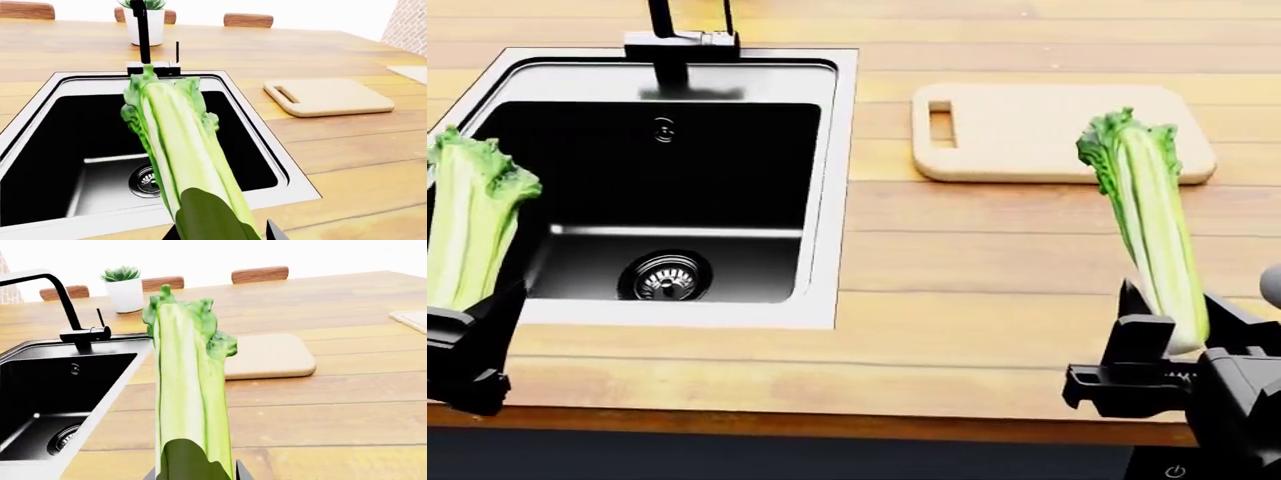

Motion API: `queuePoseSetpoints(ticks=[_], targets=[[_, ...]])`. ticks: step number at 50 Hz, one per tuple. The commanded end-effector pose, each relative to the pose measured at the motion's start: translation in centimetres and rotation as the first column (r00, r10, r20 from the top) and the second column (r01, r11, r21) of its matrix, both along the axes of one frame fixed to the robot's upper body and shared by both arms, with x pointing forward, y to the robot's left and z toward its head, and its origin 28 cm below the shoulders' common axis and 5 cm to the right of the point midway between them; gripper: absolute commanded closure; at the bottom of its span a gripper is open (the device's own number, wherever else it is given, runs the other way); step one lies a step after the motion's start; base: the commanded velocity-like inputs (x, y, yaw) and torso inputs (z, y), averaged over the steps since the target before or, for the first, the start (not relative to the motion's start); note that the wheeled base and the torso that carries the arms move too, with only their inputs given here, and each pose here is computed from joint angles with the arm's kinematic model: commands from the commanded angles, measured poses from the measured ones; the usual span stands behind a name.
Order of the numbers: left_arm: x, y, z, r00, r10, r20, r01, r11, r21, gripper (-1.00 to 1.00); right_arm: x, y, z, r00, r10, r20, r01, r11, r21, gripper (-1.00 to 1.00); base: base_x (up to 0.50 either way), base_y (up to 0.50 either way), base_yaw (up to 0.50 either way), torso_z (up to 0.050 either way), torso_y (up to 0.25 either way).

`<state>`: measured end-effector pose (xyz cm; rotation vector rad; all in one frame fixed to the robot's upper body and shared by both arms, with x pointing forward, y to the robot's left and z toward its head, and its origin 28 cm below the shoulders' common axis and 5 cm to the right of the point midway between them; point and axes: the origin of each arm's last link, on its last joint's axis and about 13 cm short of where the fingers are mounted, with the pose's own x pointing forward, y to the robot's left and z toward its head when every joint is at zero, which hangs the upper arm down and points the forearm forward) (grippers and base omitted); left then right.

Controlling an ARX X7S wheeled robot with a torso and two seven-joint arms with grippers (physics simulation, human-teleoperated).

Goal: Place the celery and the celery on separate cutting boards.

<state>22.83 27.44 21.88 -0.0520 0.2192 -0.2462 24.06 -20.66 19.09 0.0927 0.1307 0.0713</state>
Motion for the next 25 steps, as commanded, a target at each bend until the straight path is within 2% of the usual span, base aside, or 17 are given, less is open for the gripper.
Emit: queuePoseSetpoints(ticks=[1,12,25], targets=[[0.38,-0.37,0.14,1.000,0.006,0.014,-0.006,1.000,-0.012,1.00,-0.10,-0.19,0.02,1.000,-0.006,0.012,0.006,1.000,0.003,1.00,0.00,-0.50,0.00,0.000,0.000],[0.55,-0.89,0.55,1.000,-0.013,0.021,0.013,1.000,-0.003,1.00,0.04,-0.19,0.36,1.000,-0.004,0.020,0.004,1.000,0.001,1.00,0.01,-0.50,0.00,0.000,0.001],[0.41,-0.30,0.49,1.000,0.003,0.019,-0.003,1.000,-0.007,1.00,0.11,-0.38,0.69,1.000,-0.013,0.029,0.013,1.000,-0.010,1.00,0.04,-0.50,0.00,0.001,0.001]])
